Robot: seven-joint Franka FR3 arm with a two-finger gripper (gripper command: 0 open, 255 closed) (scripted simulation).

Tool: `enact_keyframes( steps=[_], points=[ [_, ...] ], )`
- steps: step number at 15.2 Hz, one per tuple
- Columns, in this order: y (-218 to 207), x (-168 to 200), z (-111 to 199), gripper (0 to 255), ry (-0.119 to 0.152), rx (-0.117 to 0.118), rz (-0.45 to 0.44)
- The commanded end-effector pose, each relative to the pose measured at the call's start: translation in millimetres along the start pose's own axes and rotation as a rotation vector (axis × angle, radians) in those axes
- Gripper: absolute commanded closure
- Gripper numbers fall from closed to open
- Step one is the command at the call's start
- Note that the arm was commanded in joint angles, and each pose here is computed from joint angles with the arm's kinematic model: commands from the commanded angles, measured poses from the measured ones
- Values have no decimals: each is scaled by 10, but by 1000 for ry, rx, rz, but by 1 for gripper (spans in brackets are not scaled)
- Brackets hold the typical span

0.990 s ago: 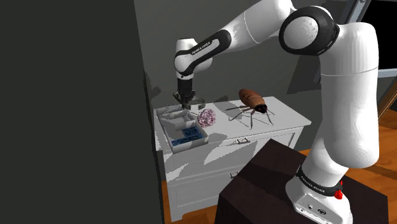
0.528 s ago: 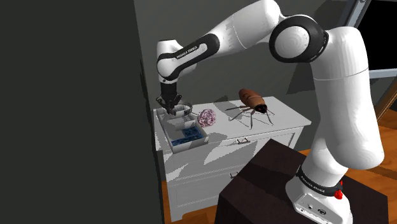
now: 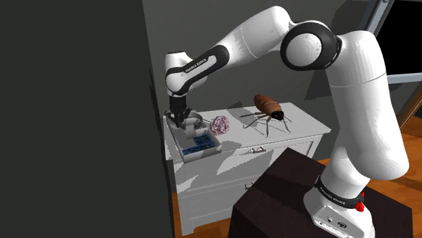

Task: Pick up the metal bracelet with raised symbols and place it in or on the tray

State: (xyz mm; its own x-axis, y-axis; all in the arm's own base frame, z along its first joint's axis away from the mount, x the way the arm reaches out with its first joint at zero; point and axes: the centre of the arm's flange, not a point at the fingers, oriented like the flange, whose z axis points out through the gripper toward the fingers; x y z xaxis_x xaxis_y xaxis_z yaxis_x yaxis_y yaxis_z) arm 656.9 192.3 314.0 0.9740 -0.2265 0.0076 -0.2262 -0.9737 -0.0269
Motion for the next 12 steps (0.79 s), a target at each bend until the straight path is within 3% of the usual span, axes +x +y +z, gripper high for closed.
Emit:
enact_keyframes(
  steps=[1, 6, 12],
  points=[
    [-2, 11, 110, 255, 1, 0, 0],
    [5, 9, 355, 255, 1, 0, 0],
    [5, 9, 355, 255, 1, 0, 0]
  ],
)
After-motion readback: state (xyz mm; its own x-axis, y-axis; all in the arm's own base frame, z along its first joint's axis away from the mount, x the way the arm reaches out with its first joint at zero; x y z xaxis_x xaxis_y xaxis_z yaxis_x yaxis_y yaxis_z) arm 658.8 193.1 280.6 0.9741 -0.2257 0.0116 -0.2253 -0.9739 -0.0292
